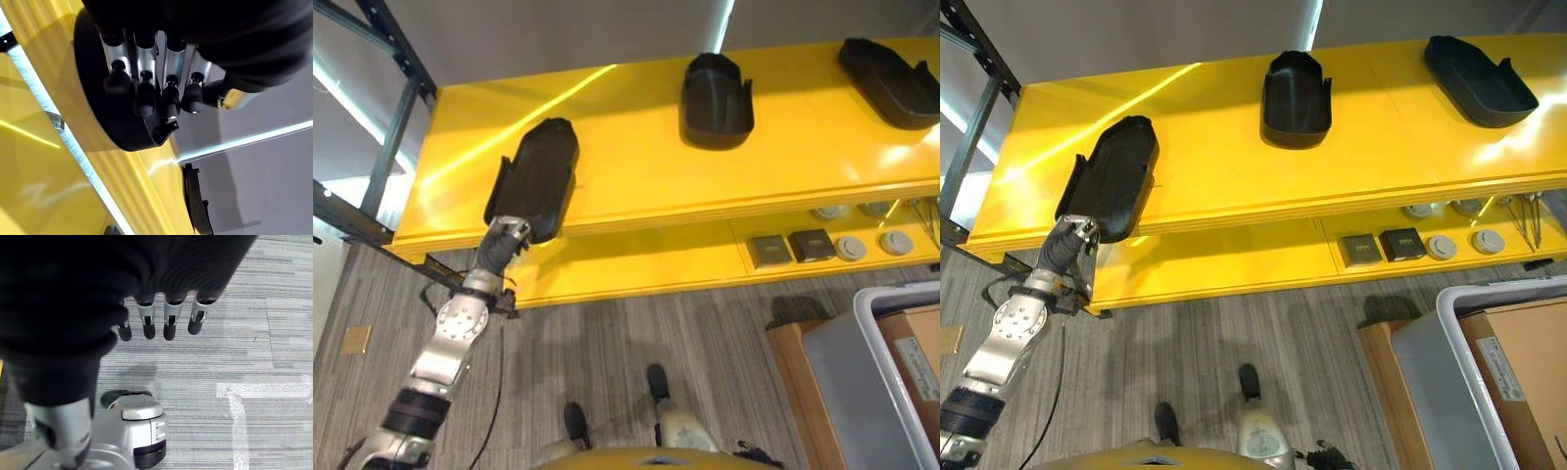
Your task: Move parts from the plastic box to the shelf.
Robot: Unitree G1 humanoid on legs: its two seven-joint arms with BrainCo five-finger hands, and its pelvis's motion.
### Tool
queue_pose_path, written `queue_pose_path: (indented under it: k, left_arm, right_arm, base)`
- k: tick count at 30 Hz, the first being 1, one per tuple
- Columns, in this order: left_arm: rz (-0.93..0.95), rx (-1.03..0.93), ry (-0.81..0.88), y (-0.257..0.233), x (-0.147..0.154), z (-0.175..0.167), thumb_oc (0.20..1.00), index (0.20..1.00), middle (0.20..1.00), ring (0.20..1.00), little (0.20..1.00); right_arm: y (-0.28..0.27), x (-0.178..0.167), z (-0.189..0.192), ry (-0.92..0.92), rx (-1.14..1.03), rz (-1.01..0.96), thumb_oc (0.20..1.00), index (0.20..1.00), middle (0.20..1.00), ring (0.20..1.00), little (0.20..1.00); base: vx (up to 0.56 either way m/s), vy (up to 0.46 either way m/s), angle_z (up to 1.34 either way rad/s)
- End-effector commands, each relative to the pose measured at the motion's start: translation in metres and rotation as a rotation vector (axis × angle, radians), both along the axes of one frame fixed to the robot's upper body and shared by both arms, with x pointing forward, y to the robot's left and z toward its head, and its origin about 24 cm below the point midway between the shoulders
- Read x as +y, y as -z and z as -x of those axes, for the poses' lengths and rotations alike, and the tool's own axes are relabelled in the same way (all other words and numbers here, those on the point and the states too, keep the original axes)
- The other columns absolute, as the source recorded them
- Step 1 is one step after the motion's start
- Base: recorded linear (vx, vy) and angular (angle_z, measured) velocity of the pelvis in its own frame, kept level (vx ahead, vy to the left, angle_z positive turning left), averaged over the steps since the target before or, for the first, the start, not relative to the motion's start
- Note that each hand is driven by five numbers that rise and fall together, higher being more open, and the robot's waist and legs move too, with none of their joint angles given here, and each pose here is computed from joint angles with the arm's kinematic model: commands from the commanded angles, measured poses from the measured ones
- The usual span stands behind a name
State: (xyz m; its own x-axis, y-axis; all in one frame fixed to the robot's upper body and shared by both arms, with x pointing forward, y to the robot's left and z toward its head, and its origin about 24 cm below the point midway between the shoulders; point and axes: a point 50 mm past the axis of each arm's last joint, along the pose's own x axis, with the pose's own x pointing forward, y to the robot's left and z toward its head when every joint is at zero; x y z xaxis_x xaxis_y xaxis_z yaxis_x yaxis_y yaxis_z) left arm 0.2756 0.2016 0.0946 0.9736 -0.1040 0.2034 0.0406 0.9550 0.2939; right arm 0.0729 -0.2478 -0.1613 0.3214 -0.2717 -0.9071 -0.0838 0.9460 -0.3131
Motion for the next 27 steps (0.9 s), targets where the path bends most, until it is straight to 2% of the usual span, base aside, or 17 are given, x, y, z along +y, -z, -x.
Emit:
queue_pose_path:
  k: [1,15,27]
  left_arm:
    - [-0.031,-0.136,-0.028,-0.026,-0.002,-0.015,0.200,0.200,0.200,0.200,0.200]
    - [-0.002,-0.191,-0.141,-0.047,0.001,-0.048,0.200,0.200,0.200,0.200,0.200]
    - [-0.033,-0.202,-0.283,-0.065,0.023,-0.074,0.200,0.200,0.200,0.200,0.200]
  right_arm:
    - [-0.001,0.005,-0.013,-0.028,-0.039,0.009,1.000,1.000,1.000,1.000,1.000]
    - [-0.004,0.004,-0.023,-0.014,-0.082,0.021,1.000,1.000,1.000,1.000,1.000]
    - [-0.007,0.005,-0.031,-0.023,-0.117,0.026,1.000,1.000,1.000,1.000,1.000]
  base:
    - [0.00,-0.016,-0.05]
    - [0.00,-0.010,-0.06]
    - [0.02,-0.006,-0.08]
